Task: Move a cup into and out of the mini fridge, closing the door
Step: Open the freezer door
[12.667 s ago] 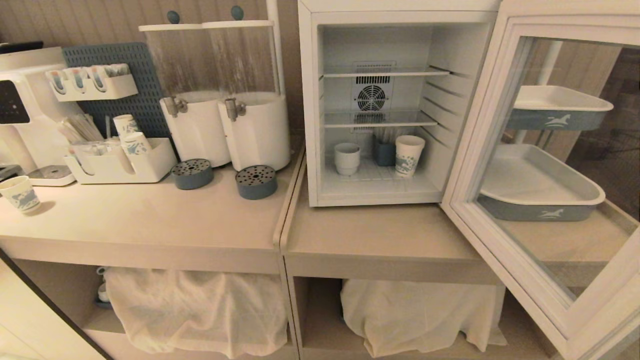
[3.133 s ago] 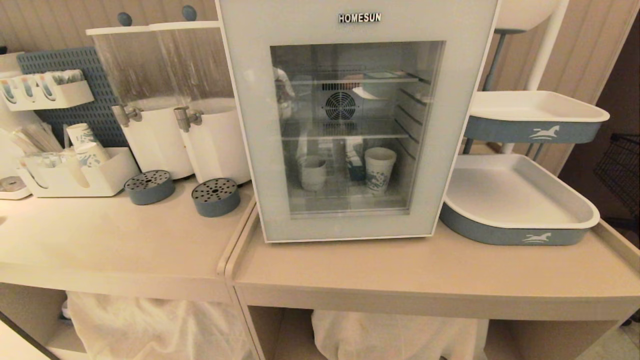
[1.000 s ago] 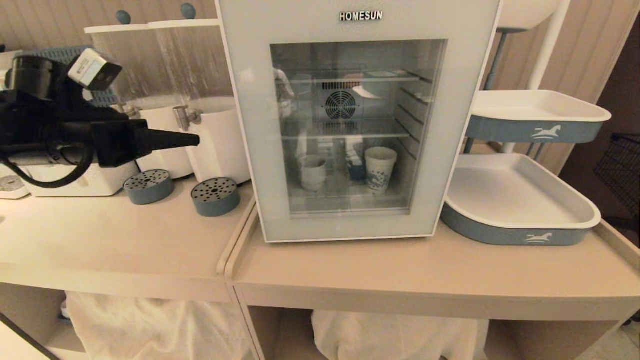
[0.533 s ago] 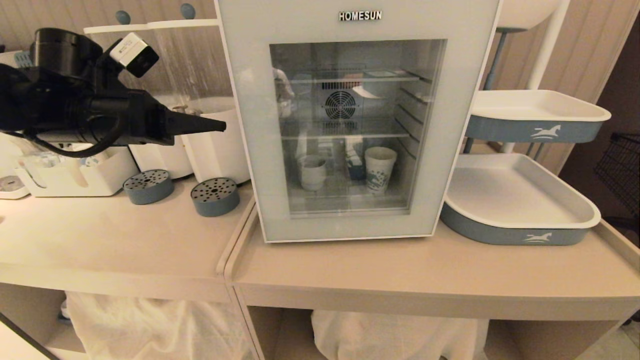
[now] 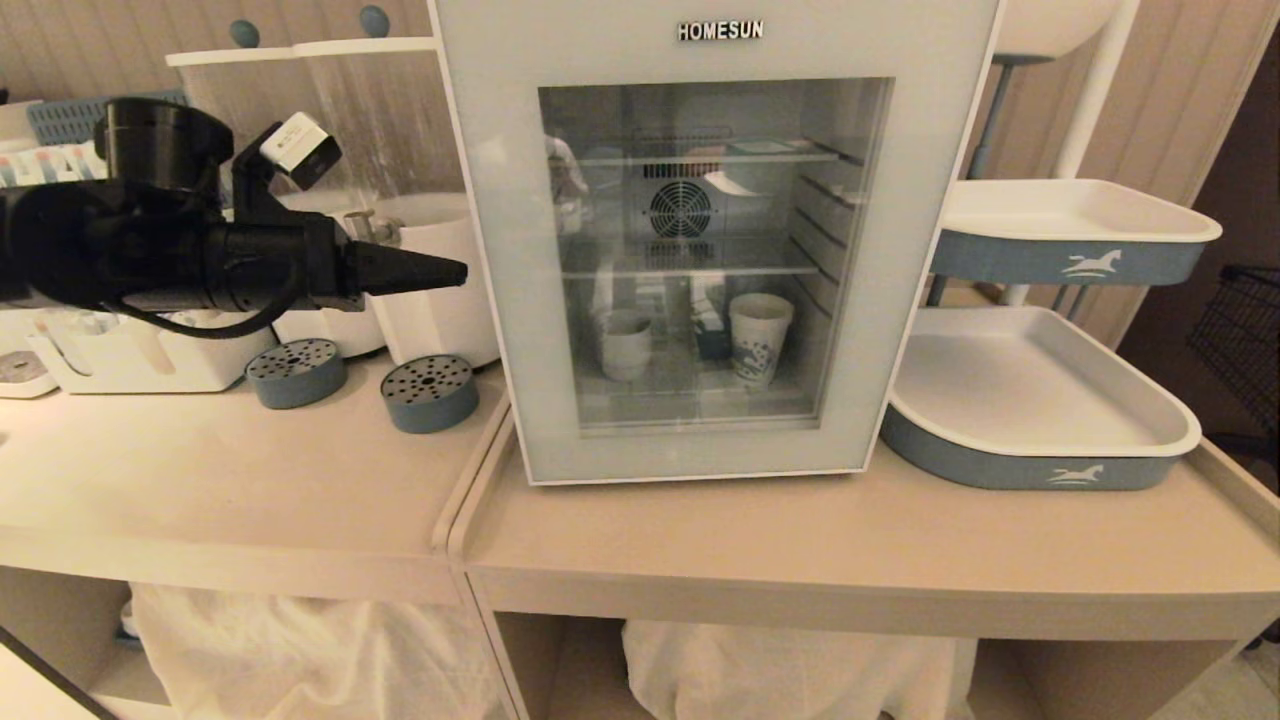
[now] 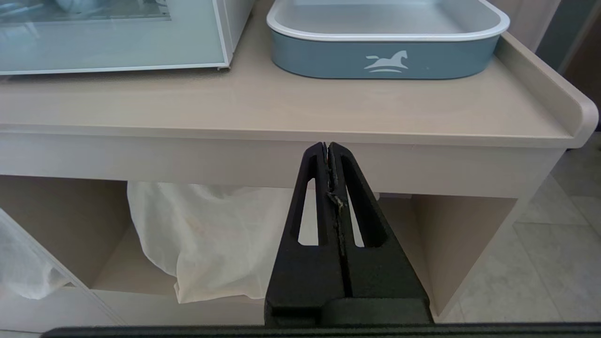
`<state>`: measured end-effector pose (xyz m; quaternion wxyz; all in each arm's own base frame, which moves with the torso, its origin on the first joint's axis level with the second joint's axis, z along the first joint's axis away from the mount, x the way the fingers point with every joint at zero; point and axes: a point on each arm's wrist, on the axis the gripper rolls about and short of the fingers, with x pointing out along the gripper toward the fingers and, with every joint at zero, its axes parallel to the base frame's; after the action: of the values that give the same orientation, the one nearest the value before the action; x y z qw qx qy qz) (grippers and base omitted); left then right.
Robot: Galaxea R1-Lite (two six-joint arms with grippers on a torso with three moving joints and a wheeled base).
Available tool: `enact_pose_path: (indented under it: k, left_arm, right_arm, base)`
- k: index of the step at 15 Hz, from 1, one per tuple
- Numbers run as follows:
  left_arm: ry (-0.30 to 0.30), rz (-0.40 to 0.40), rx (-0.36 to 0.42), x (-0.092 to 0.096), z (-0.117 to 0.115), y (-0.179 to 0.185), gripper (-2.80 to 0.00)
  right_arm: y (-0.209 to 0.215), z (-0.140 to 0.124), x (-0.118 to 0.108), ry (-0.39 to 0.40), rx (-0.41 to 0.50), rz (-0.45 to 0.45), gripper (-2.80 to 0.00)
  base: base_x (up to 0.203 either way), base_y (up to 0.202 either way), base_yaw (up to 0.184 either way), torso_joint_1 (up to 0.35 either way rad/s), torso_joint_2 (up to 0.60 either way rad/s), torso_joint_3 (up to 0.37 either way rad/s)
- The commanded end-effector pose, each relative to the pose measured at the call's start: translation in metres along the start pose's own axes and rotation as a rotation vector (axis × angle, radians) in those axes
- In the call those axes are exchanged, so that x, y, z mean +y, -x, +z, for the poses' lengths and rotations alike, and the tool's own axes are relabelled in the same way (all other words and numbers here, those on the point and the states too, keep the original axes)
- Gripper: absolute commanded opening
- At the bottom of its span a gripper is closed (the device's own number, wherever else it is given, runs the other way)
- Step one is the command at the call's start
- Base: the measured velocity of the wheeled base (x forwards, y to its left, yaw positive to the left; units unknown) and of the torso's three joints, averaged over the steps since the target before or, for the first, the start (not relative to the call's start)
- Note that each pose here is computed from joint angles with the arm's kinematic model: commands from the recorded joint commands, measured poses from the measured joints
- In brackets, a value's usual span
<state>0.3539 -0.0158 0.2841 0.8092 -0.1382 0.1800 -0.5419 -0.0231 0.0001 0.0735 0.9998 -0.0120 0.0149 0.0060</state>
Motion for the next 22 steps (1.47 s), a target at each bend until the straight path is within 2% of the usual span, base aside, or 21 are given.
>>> enact_pose_path:
  k: [1, 5, 8, 10, 13, 15, 18, 20, 22]
  left_arm:
    - [0.053, -0.005, -0.012, -0.003, 0.003, 0.001, 0.00]
    - [-0.014, -0.023, -0.037, 0.002, 0.005, -0.001, 0.00]
    - [-0.022, -0.078, -0.022, 0.004, -0.005, -0.002, 0.00]
    - [-0.115, -0.111, -0.024, 0.007, -0.015, -0.003, 0.00]
    - [-0.170, -0.123, -0.019, 0.011, -0.027, -0.005, 0.00]
    - [-0.251, -0.124, -0.015, 0.017, -0.035, -0.007, 0.00]
    - [-0.275, -0.131, -0.008, 0.021, -0.041, -0.012, 0.00]
    - [-0.328, -0.147, -0.003, 0.024, -0.044, -0.020, 0.00]
    - [-0.344, -0.163, 0.006, 0.025, -0.046, -0.030, 0.00]
  right_arm:
    - [0.000, 0.000, 0.000, 0.001, 0.000, 0.001, -2.80]
    - [0.000, 0.000, 0.000, 0.001, -0.001, 0.001, -2.80]
    - [0.000, 0.000, 0.000, 0.001, -0.001, 0.001, -2.80]
    - [0.000, 0.000, 0.000, 0.001, -0.001, 0.001, -2.80]
    - [0.000, 0.000, 0.000, 0.001, 0.000, 0.001, -2.80]
    - [0.000, 0.000, 0.000, 0.001, 0.001, 0.001, -2.80]
    - [0.000, 0.000, 0.000, 0.001, 0.001, 0.001, -2.80]
    - [0.000, 0.000, 0.000, 0.002, 0.001, 0.001, -2.80]
    - [0.000, 0.000, 0.000, 0.002, 0.001, 0.001, -2.80]
  base:
    - [0.000, 0.000, 0.000, 0.000, 0.00, 0.000]
    - [0.000, 0.000, 0.000, 0.000, 0.00, 0.000]
    - [0.000, 0.000, 0.000, 0.000, 0.00, 0.000]
    - [0.000, 0.000, 0.000, 0.000, 0.00, 0.000]
    - [0.000, 0.000, 0.000, 0.000, 0.00, 0.000]
    - [0.000, 0.000, 0.000, 0.000, 0.00, 0.000]
    - [0.000, 0.000, 0.000, 0.000, 0.00, 0.000]
    - [0.000, 0.000, 0.000, 0.000, 0.00, 0.000]
    - [0.000, 0.000, 0.000, 0.000, 0.00, 0.000]
